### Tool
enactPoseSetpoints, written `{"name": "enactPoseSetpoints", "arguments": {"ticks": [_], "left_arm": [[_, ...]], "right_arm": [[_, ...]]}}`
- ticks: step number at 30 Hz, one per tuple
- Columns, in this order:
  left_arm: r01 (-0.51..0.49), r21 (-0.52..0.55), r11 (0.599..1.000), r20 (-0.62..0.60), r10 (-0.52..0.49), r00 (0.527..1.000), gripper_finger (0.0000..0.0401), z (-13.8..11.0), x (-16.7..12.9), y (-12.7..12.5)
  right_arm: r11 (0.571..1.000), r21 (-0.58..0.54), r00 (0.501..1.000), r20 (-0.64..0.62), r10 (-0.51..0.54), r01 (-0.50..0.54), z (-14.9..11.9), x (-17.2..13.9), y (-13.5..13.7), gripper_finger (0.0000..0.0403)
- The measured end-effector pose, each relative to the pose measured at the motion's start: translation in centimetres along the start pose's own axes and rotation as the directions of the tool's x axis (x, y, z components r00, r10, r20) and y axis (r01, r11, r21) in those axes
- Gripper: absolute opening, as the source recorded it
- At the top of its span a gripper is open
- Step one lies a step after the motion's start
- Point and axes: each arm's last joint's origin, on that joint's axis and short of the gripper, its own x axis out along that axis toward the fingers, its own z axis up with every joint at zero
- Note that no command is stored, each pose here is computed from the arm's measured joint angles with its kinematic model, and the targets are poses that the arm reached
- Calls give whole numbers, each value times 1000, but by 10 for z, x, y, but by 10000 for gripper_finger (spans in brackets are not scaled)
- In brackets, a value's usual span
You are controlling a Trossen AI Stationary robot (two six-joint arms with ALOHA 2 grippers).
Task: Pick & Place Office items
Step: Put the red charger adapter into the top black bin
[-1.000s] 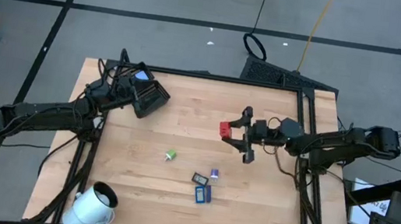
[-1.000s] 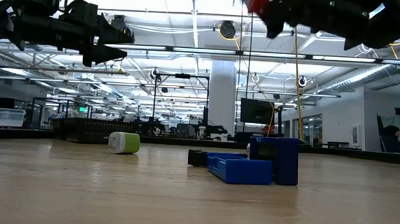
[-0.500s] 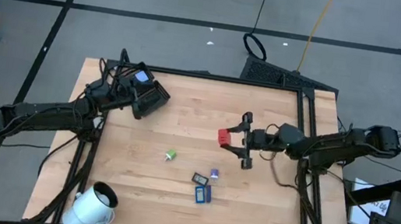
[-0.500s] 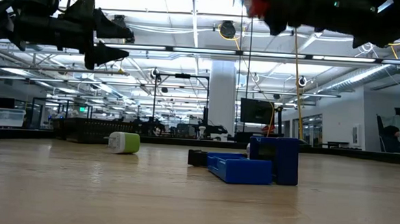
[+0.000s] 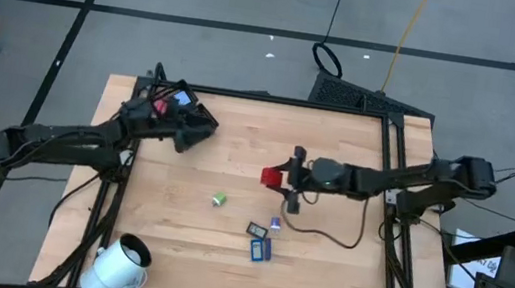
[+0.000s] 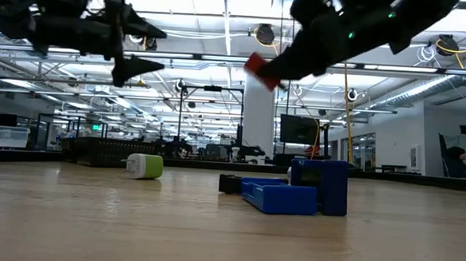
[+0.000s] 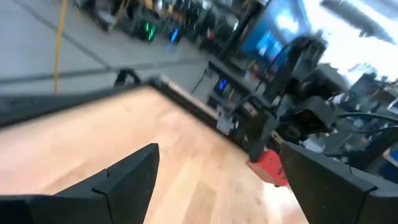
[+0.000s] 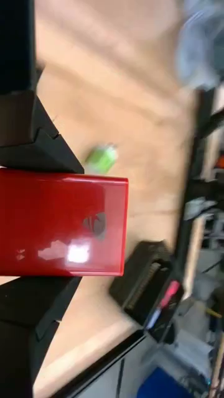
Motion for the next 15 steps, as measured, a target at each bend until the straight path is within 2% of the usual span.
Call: {"name": "enactPoseSetpoints", "arguments": {"ticks": [3, 6, 9, 11, 15], "left_arm": [[-48, -15, 999, -83, 47, 995, 335, -3, 17, 3], [-77, -20, 997, -116, 74, 991, 335, -2, 35, 5], [-88, -22, 996, -166, 84, 983, 335, -4, 54, 6], [-82, -19, 996, -181, 77, 981, 335, -3, 68, 5], [-56, 2, 998, -231, 55, 971, 335, -7, 96, -1]], "right_arm": [[996, -72, 993, -97, -66, 59, -7, 16, 0, 212], [961, -209, 964, -159, -215, 180, -11, 29, -3, 212], [880, -358, 905, -170, -390, 312, -14, 37, -5, 212], [807, -448, 854, -158, -495, 385, -16, 40, -6, 212], [686, -571, 789, -104, -605, 451, -13, 43, -1, 212]]}}
